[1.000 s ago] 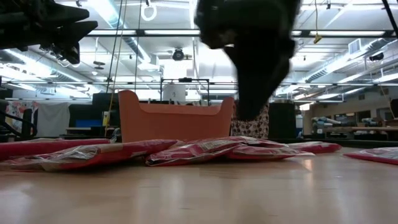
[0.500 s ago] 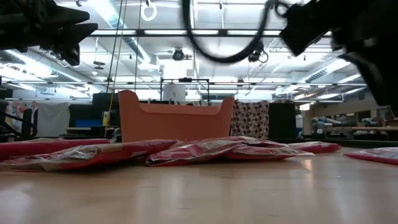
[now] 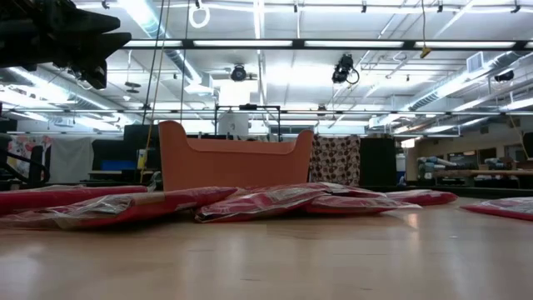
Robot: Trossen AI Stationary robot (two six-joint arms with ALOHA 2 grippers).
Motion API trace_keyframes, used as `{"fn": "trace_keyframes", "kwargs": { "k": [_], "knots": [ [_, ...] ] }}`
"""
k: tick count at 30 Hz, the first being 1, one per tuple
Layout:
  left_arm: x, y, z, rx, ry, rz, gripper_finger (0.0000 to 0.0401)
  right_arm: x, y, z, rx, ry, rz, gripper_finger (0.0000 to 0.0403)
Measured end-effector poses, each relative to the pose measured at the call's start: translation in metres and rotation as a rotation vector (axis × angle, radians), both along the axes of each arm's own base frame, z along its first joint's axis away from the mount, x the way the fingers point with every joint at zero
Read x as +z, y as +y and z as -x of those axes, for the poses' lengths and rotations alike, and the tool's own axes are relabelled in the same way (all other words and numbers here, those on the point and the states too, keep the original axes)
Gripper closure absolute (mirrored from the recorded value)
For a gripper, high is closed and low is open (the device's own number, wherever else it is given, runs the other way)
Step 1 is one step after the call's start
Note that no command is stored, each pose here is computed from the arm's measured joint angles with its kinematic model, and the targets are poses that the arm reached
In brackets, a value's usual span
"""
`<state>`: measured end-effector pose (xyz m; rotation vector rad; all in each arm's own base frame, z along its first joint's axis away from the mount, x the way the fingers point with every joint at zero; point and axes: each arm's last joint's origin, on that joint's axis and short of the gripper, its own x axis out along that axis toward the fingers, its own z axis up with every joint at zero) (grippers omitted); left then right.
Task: Sort popcorn bags into baskets
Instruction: Put the popcorn bag into the orange bin
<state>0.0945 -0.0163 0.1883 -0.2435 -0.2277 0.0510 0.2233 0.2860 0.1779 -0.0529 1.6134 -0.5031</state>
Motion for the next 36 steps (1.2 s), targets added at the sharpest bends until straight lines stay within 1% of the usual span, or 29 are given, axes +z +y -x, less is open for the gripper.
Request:
{"fn": "trace_keyframes", "kwargs": {
  "k": [3, 7, 15, 17, 22, 25, 28, 30, 35, 36],
  "knots": [
    [0.000, 0.000, 0.000, 0.000, 0.000, 0.000, 0.0278, -0.011, 0.004, 0.015, 0.018, -0.012, 0.034, 0.0197],
    [0.000, 0.000, 0.000, 0.000, 0.000, -0.001, 0.0278, -0.028, 0.005, 0.025, 0.044, -0.016, 0.034, 0.0197],
    [0.000, 0.000, 0.000, 0.001, 0.000, -0.001, 0.0278, -0.049, -0.012, 0.034, 0.018, 0.016, 0.113, 0.0199],
    [0.000, 0.000, 0.000, 0.001, 0.000, -0.002, 0.0278, -0.054, -0.015, 0.036, 0.018, 0.019, 0.118, 0.0201],
    [0.000, 0.000, 0.000, 0.001, 0.000, -0.002, 0.0278, -0.056, -0.017, 0.037, 0.027, 0.000, 0.122, 0.0215],
    [0.000, 0.000, 0.000, 0.001, 0.000, -0.002, 0.0278, -0.057, -0.017, 0.036, 0.042, -0.016, 0.130, 0.0241],
    [0.000, 0.000, 0.000, 0.001, 0.000, -0.002, 0.0278, -0.058, -0.017, 0.036, 0.043, -0.019, 0.130, 0.0280],
    [0.000, 0.000, 0.000, 0.001, 0.000, -0.003, 0.0278, -0.059, -0.019, 0.037, 0.038, -0.017, 0.157, 0.0310],
    [0.000, 0.000, 0.000, 0.001, 0.000, -0.003, 0.0278, -0.058, -0.020, 0.033, -0.033, -0.040, 0.159, 0.0386],
    [0.000, 0.000, 0.000, 0.001, 0.000, -0.002, 0.0278, -0.056, -0.020, 0.031, -0.042, -0.040, 0.153, 0.0393]
  ]
}}
